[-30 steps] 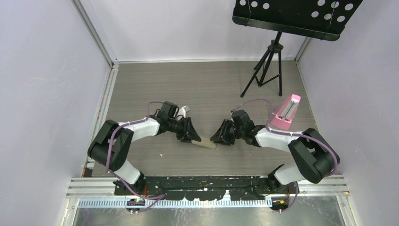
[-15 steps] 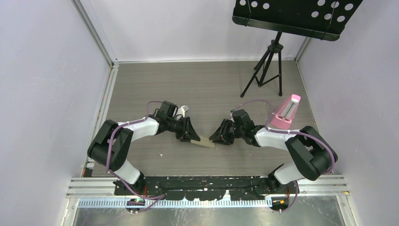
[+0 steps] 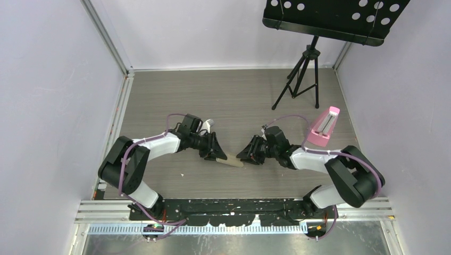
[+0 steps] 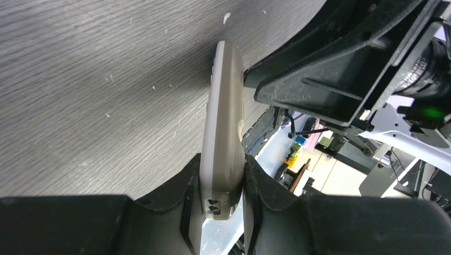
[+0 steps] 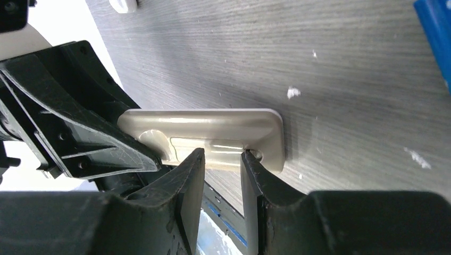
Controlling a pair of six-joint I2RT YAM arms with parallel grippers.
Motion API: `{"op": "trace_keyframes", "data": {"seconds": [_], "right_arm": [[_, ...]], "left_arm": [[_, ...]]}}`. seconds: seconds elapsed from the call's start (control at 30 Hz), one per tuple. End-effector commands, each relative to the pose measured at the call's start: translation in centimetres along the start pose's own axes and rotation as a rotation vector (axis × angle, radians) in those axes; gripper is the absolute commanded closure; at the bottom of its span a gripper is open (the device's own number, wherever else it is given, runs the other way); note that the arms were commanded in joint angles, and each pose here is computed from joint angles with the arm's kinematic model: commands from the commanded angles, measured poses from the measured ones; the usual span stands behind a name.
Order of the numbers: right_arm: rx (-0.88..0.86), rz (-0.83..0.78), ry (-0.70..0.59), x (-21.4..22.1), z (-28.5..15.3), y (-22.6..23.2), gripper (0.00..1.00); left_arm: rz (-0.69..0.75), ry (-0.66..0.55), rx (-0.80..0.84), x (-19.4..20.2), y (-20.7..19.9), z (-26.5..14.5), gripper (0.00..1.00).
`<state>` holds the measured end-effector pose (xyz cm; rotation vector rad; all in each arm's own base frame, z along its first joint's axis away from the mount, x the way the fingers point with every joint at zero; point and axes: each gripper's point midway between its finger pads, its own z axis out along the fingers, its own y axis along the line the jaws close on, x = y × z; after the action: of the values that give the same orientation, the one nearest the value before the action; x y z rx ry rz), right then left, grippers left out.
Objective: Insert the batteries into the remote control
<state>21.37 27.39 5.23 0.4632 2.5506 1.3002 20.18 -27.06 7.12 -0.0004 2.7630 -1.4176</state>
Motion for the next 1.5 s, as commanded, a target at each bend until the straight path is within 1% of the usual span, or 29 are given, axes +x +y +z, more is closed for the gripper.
{"op": "trace_keyframes", "data": {"seconds": [0.0,0.1,0.3,0.4,0.67,0.7,0.8,0.93,1.03,1.3,1.47], "right_arm": [[0.078,-0.095,-0.054,-0.4,-1.5,0.3,0.64],[0.093,-0.111,-0.070,-0.5,-2.0,0.2,0.64],[0.108,-0.106,-0.058,-0.4,-1.7,-0.3,0.65],[0.100,-0.109,-0.054,-0.4,-1.4,-0.2,0.64],[0.064,-0.121,-0.069,-1.0,-0.8,0.8,0.64],[0.064,-0.121,-0.069,-1.1,-0.7,0.7,0.65],[0.043,-0.122,-0.073,-1.1,-0.7,1.0,0.73],[0.042,-0.122,-0.080,-1.2,-0.8,1.1,0.75],[0.062,-0.114,-0.075,-1.1,-0.5,0.5,0.73],[0.087,-0.103,-0.066,-0.9,-0.3,-0.3,0.63],[0.082,-0.100,-0.054,-0.8,0.4,-0.5,0.63]], "left_arm": [[0.003,-0.018,-0.149,0.4,2.7,0.6,1.00],[-0.003,-0.017,-0.156,0.4,2.9,0.7,1.00],[-0.005,-0.032,-0.171,0.1,3.0,0.6,1.00],[-0.003,-0.032,-0.168,0.1,2.9,0.6,1.00],[-0.001,-0.023,-0.170,0.2,3.0,0.7,1.00],[-0.001,-0.022,-0.170,0.2,3.0,0.7,1.00],[-0.002,-0.018,-0.166,0.2,3.0,0.7,1.00],[-0.002,-0.017,-0.166,0.3,3.0,0.7,1.00],[-0.001,-0.017,-0.165,0.3,3.0,0.7,1.00],[-0.005,-0.015,-0.167,0.3,3.1,0.7,1.00],[-0.005,-0.007,-0.156,0.4,2.9,0.9,1.00]]}}
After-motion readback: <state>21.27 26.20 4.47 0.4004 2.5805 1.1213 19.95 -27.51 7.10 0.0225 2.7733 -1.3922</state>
